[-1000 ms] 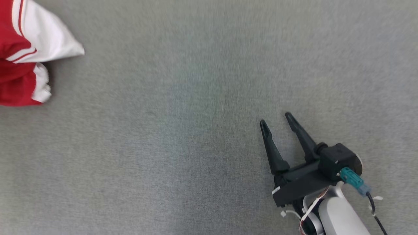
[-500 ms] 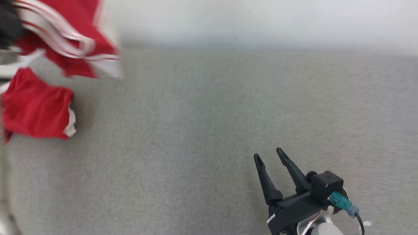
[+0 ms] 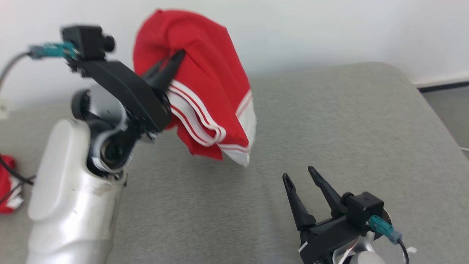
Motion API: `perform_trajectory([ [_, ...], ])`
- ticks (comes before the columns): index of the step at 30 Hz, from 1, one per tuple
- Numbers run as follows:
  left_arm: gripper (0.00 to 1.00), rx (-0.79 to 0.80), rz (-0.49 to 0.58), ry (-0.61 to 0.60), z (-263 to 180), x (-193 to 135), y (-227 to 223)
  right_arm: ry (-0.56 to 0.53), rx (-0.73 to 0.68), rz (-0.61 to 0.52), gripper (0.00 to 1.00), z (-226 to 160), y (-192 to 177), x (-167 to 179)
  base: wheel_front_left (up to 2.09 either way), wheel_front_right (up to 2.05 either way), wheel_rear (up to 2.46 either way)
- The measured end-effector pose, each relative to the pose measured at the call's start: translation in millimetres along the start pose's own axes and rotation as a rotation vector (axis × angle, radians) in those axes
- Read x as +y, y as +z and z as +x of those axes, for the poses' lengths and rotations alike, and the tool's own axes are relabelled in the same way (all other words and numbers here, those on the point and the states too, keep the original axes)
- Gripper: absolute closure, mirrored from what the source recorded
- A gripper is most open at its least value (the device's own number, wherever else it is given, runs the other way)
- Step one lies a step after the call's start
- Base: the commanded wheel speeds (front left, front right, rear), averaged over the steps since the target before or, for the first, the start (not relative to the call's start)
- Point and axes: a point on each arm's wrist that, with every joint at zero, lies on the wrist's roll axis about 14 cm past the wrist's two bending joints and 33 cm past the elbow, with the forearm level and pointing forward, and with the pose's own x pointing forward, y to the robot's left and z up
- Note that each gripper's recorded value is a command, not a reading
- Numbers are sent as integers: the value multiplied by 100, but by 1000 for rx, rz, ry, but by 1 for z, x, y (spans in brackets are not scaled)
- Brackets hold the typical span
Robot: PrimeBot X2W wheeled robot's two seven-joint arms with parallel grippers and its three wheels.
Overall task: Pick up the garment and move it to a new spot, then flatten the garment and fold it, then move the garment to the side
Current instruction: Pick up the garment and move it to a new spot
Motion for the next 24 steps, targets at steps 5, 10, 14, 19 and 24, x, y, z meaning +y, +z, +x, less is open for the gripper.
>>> perform_trajectory([
  [5, 100, 98, -82, -81, 31, -27, -70, -125, -30, -27, 0, -20, 13, -38, 0, 0, 0],
  [10, 100, 185, -190, -79, 48, -29, -132, -214, -23, -37, 0, -35, 13, -64, 0, 0, 0],
  [14, 100, 258, -167, -28, 54, -13, -181, -260, -8, -43, 0, -42, 9, -78, 0, 0, 0],
  [19, 0, 341, -82, 42, 44, 12, -228, -288, 18, -53, 0, -43, 3, -87, 0, 0, 0],
  [24, 0, 166, -45, 101, 38, 31, -207, -299, 31, -67, 0, -44, 0, -92, 0, 0, 0],
])
